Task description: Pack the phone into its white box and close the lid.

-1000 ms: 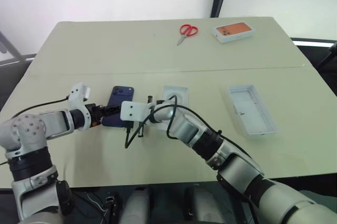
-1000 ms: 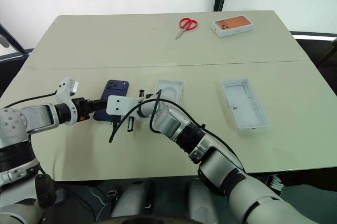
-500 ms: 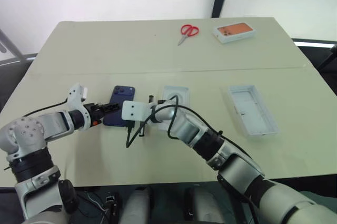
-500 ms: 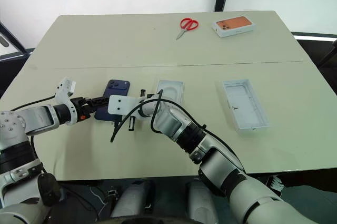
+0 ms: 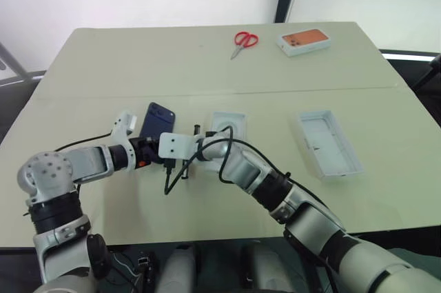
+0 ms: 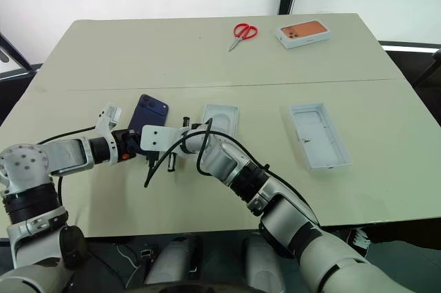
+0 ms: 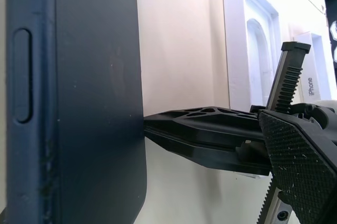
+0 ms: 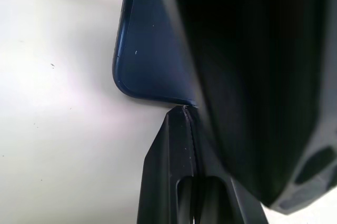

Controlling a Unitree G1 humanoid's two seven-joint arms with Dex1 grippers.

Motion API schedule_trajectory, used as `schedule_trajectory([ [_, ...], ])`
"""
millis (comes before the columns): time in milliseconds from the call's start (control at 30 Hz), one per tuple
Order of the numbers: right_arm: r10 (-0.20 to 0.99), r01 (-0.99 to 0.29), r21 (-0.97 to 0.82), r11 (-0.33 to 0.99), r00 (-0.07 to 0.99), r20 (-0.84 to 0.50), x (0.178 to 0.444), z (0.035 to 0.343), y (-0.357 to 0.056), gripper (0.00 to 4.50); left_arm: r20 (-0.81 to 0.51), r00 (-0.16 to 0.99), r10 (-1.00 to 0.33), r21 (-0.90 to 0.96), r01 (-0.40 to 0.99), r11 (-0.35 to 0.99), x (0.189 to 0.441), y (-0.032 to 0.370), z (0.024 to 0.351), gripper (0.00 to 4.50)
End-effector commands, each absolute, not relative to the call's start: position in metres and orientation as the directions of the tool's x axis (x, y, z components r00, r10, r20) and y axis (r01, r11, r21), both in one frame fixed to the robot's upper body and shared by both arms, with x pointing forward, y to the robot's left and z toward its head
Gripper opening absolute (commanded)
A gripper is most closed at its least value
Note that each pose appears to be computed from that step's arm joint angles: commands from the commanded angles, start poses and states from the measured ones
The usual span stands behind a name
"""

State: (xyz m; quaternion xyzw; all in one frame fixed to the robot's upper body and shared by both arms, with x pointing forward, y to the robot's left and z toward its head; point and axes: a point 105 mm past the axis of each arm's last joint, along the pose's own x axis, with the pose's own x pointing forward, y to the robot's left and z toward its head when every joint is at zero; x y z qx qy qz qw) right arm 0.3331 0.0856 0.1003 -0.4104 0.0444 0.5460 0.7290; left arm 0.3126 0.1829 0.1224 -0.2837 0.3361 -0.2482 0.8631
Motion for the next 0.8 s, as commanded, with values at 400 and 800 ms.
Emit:
schedule_trajectory([
  [400,0.778,-0.825,-0.562,0.056,0.389,-0.494,0.326,0.103,0.089,0.02,-0.450,0.738,-0.503,-0.637,0.129,0.760,0.318,0.220,0.130,4.50],
  [800,0.772,-0.813,-0.577,0.074,0.413,-0.483,0.327,0.108,0.080,0.00,-0.422,0.759,-0.496,-0.648,0.130,0.750,0.320,0.220,0.135,1.74],
])
